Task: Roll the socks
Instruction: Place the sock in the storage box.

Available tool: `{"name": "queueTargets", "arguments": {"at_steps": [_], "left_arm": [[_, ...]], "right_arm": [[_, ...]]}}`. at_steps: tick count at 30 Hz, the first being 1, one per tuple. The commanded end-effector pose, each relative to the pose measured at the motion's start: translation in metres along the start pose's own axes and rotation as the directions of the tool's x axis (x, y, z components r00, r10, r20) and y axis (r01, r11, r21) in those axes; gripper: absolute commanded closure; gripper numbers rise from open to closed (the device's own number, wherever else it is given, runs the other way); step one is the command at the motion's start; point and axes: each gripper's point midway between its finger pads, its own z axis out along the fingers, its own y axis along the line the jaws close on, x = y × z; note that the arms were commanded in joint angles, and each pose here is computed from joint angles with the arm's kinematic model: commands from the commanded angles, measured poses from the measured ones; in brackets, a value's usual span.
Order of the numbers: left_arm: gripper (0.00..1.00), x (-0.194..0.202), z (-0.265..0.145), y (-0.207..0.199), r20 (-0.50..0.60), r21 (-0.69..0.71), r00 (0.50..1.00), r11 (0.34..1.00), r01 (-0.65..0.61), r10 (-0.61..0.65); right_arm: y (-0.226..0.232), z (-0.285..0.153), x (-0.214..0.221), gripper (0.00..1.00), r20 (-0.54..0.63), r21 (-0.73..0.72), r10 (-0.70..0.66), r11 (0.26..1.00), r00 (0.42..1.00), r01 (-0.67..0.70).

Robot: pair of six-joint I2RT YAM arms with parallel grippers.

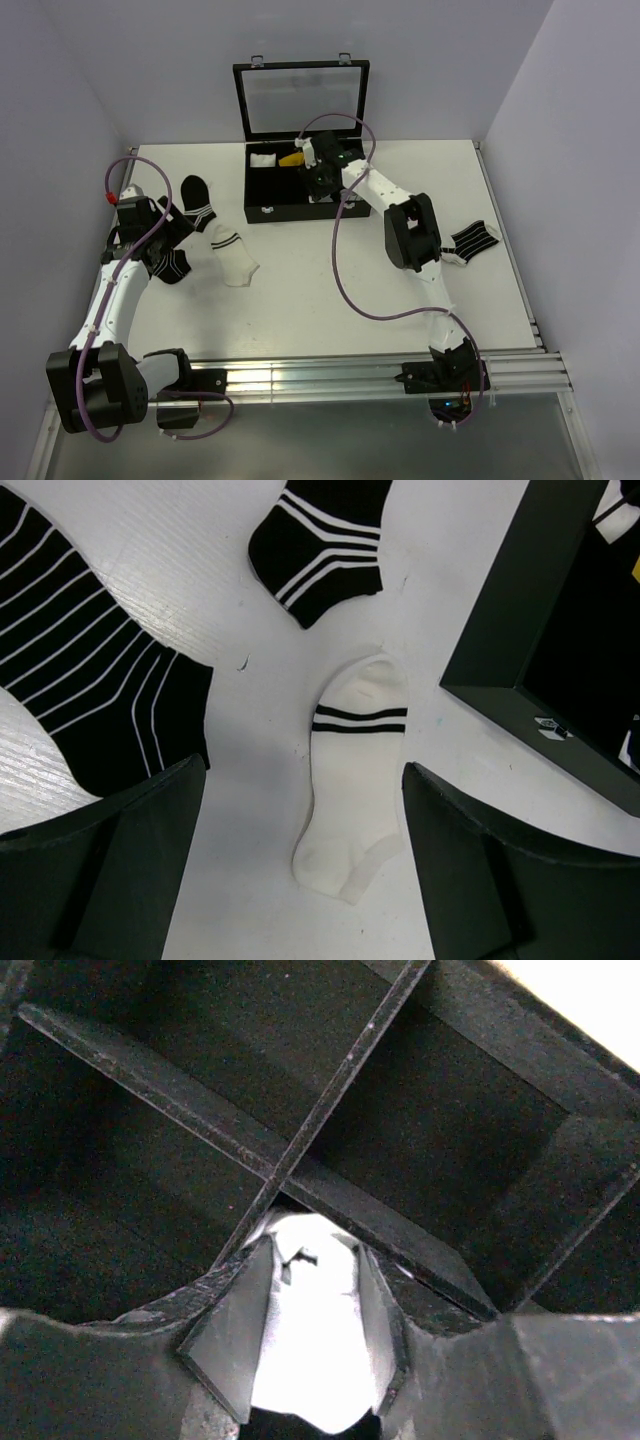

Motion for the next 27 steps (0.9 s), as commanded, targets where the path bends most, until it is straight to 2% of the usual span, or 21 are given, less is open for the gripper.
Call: {"name": "queueTargets", "arguments": {"at_steps": [1, 10, 13, 21, 24, 27], "left_arm": [[0.15, -0.008, -0.005, -0.006, 0.035, 0.031, 0.999, 1.0, 0.0, -0.001], [0.15, -0.016, -0.013, -0.01, 0.069, 0.049, 0.998, 0.999, -0.008, 0.004], [0.15, -0.018, -0.017, -0.011, 0.08, 0.057, 0.997, 0.998, -0.011, 0.007], [0.15, -0.022, -0.024, -0.014, 0.105, 0.072, 0.994, 0.997, -0.013, 0.005], [0.14, -0.024, -0.026, -0.015, 0.112, 0.076, 0.994, 0.997, -0.012, 0.004], [0.15, -0.023, -0.026, -0.015, 0.11, 0.075, 0.994, 0.997, -0.015, 0.007]], "right_arm": [[0.001, -0.03, 0.021, 0.52, -0.095, 0.008, 0.009, 1.0, 0.995, -0.008], [0.0, -0.095, -0.037, 0.44, 0.086, 0.042, -0.013, 0.999, 0.996, 0.01], [0.005, -0.106, -0.044, 0.38, 0.121, 0.021, -0.013, 1.0, 0.993, 0.01], [0.006, -0.113, -0.041, 0.36, 0.143, 0.023, 0.026, 0.999, 0.989, -0.029], [0.004, -0.099, -0.034, 0.4, 0.127, 0.018, 0.057, 0.998, 0.99, -0.06], [0.002, -0.079, -0.024, 0.53, 0.093, 0.012, 0.09, 0.996, 0.992, -0.091]]}}
